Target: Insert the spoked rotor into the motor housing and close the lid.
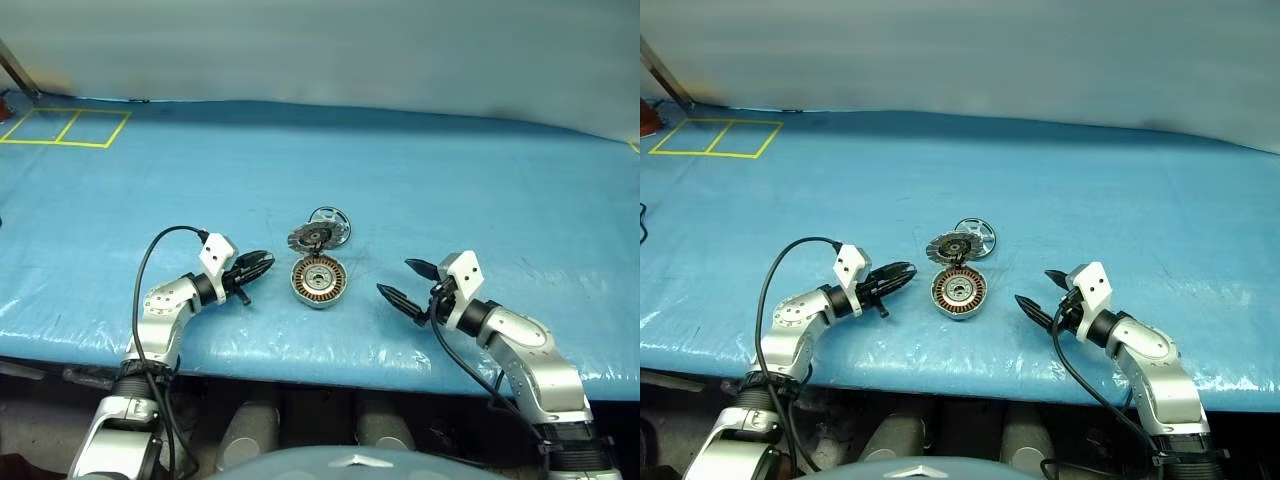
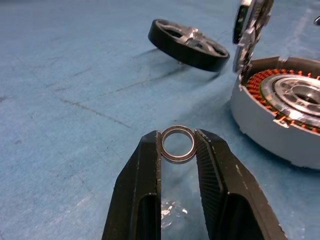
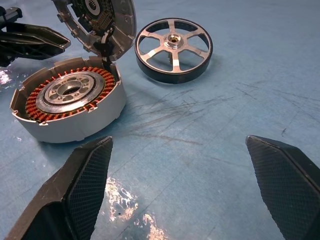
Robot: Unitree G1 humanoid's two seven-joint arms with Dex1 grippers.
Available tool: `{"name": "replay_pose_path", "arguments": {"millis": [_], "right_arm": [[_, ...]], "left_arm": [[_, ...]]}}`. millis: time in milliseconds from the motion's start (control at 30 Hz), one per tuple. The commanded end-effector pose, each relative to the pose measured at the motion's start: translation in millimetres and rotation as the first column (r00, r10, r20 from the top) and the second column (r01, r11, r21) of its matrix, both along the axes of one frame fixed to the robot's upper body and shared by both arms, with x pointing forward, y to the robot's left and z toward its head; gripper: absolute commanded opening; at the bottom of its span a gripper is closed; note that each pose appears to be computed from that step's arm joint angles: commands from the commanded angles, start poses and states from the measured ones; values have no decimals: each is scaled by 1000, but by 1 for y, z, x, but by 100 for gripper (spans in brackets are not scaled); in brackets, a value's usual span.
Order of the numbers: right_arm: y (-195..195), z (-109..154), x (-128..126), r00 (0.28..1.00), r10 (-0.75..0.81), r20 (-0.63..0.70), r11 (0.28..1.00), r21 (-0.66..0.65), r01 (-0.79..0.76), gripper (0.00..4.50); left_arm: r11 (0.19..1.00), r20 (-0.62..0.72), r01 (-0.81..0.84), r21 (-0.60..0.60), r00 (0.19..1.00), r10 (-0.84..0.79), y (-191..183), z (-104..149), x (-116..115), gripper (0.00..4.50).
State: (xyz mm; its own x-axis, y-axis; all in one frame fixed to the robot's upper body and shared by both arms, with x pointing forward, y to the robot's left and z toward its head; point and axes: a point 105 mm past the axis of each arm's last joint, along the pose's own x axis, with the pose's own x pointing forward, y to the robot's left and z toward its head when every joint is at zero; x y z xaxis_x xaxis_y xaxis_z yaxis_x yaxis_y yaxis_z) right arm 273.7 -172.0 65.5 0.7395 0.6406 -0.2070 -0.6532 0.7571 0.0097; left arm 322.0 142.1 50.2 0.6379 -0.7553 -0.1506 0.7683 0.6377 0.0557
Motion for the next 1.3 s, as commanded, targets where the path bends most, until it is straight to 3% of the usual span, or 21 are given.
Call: {"name": "replay_pose_path", "arguments": {"millis": [33, 433, 833, 1300], "right_arm": [[-1, 9, 0, 999, -1, 44, 1000, 7, 0, 450], [3, 13, -17, 996, 64, 57, 997, 47, -67, 450], [10, 10, -22, 996, 68, 61, 996, 58, -72, 450], [30, 11, -35, 980, 179, 86, 980, 75, -185, 450]], "left_arm": [[997, 29, 72, -38, 997, -71, -8, 13, -7, 64], [946, -5, 321, -30, 947, -322, -33, 23, -26, 64], [919, -3, 393, 36, 919, -393, -63, 22, -7, 64], [858, -62, 502, 107, 865, -498, -83, 8, -10, 64]]}}
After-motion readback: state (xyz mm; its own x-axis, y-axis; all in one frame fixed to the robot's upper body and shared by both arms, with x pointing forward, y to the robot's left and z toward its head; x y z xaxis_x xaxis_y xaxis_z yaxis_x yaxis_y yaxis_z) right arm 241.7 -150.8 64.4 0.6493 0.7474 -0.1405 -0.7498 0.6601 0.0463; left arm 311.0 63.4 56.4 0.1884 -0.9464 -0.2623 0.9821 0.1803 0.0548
